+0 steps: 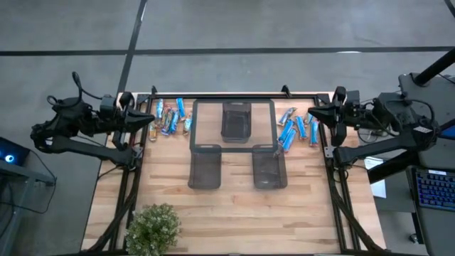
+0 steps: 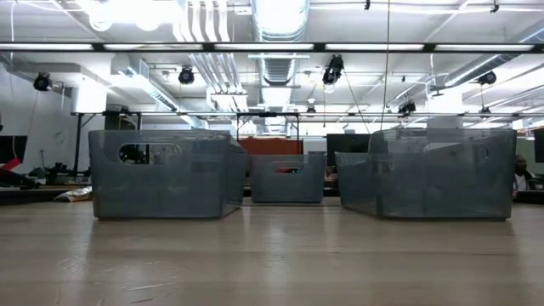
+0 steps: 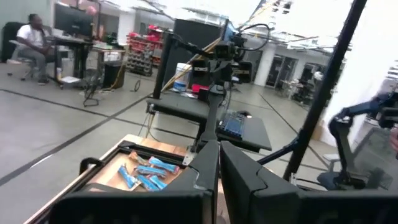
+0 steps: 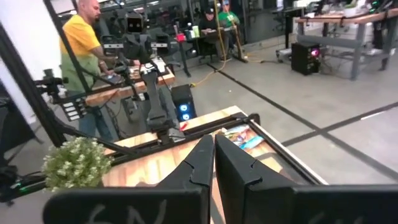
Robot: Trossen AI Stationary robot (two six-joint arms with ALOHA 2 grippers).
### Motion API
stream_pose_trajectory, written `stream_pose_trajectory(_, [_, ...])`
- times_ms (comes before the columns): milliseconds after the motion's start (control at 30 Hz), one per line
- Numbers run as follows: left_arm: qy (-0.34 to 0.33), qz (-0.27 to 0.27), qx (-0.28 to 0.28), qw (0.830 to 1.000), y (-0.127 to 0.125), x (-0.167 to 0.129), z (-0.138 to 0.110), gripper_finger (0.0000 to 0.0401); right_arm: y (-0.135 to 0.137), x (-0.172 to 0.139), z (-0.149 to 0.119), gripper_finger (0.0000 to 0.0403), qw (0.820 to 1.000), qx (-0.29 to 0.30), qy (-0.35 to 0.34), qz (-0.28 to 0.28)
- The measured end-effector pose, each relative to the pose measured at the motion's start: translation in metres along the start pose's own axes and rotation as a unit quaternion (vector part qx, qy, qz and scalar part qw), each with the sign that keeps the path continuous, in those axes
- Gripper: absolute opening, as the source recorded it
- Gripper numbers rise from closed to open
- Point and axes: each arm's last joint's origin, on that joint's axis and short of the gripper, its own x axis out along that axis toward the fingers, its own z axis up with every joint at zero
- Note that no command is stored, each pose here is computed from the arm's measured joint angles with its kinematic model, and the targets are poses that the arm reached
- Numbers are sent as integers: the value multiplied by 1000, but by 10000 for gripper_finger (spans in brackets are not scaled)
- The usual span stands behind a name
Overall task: Pick and place Granola Bars by type
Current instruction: Put the orange granola bar into the bottom right black bin
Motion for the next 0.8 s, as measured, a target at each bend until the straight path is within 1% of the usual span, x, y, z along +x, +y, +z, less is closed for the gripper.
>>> stream_pose_trajectory(133, [-9, 55, -13, 998, 3, 2, 0, 1, -1, 3, -6, 8, 1000, 3, 10, -4])
stream_pose_trajectory(233, [-10, 65, -10, 998, 3, 3, 0, 16, -1, 6, -11, 8, 1000, 10, 19, -6])
stream_pose_trajectory(300, [-9, 66, -10, 998, 3, 4, 0, 38, -1, 8, -14, 8, 1000, 9, 25, -8])
stream_pose_trajectory(467, [-3, 70, -8, 998, 3, 8, -2, 110, -1, 11, -19, 8, 999, 19, 32, -11])
stream_pose_trajectory(600, [4, 83, -5, 997, 2, 14, -3, 161, -2, 12, -20, 8, 999, 28, 30, -23])
stream_pose_trajectory(700, [11, 91, -2, 996, 2, 20, -5, 188, -2, 12, -20, 8, 999, 28, 31, -24])
stream_pose_trajectory(800, [26, 108, 6, 994, 2, 25, -6, 200, -2, 12, -20, 8, 999, 29, 31, -23])
